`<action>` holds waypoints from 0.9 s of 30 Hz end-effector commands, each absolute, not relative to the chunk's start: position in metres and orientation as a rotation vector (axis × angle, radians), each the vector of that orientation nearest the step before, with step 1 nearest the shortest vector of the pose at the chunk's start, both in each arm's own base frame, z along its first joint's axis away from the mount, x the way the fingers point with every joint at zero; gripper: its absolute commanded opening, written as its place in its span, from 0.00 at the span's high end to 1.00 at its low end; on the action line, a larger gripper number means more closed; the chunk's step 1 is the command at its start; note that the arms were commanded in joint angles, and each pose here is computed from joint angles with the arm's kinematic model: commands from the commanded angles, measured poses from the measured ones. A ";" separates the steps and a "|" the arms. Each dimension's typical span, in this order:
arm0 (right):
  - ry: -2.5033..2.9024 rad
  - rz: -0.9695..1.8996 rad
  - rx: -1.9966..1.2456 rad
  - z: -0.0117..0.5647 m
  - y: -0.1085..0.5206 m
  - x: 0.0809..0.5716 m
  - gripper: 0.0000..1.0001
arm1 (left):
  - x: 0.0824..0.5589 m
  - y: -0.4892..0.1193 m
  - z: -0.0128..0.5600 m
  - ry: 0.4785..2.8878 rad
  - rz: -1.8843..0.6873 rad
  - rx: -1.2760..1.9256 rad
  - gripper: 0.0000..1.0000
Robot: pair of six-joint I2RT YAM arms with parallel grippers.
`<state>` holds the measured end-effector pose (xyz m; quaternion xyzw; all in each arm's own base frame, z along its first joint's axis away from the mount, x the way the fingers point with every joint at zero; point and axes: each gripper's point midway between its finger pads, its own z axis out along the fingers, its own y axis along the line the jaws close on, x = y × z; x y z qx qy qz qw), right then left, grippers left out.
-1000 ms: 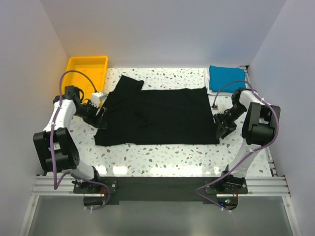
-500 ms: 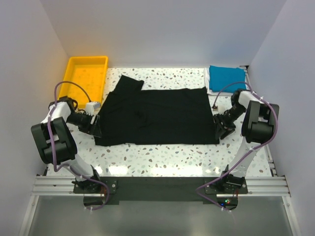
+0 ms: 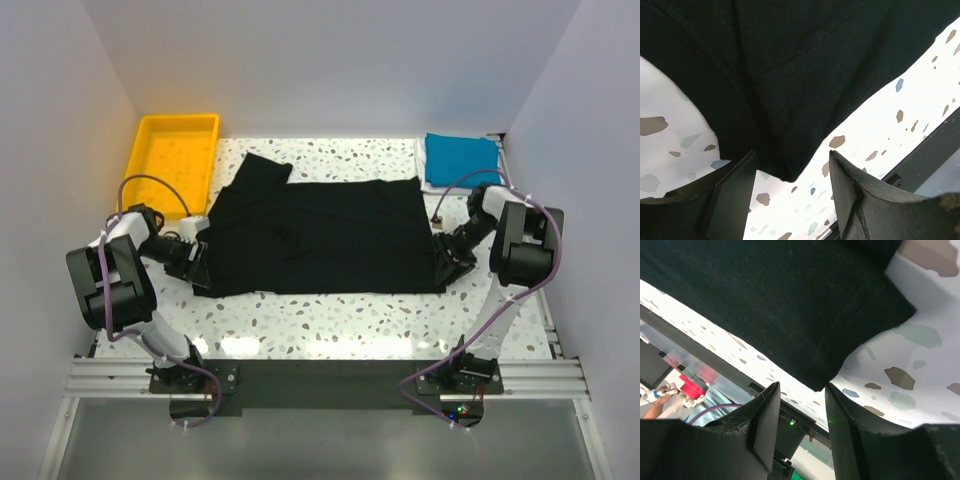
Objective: Fold and stack the t-shirts
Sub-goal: Fold the tshirt
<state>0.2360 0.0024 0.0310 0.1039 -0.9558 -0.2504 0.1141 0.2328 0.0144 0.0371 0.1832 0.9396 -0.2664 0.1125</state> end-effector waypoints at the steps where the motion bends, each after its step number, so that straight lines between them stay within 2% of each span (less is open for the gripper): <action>1: -2.829 -0.676 0.265 0.029 -0.005 0.246 0.55 | 0.235 0.015 0.032 2.748 -0.749 0.551 0.36; 8: -2.848 -0.632 0.252 0.026 -0.009 0.249 0.53 | 0.233 0.012 0.029 2.750 -0.752 0.552 0.34; 14: -2.837 -0.697 0.245 0.030 -0.003 0.251 0.65 | 0.232 0.010 0.024 2.765 -0.759 0.545 0.36; 18: -2.824 -0.719 0.252 0.032 0.000 0.249 0.67 | 0.231 0.009 0.021 2.772 -0.778 0.528 0.36; 27: -2.829 -0.649 0.236 0.023 -0.008 0.250 0.59 | 0.235 0.008 0.022 2.767 -0.784 0.518 0.35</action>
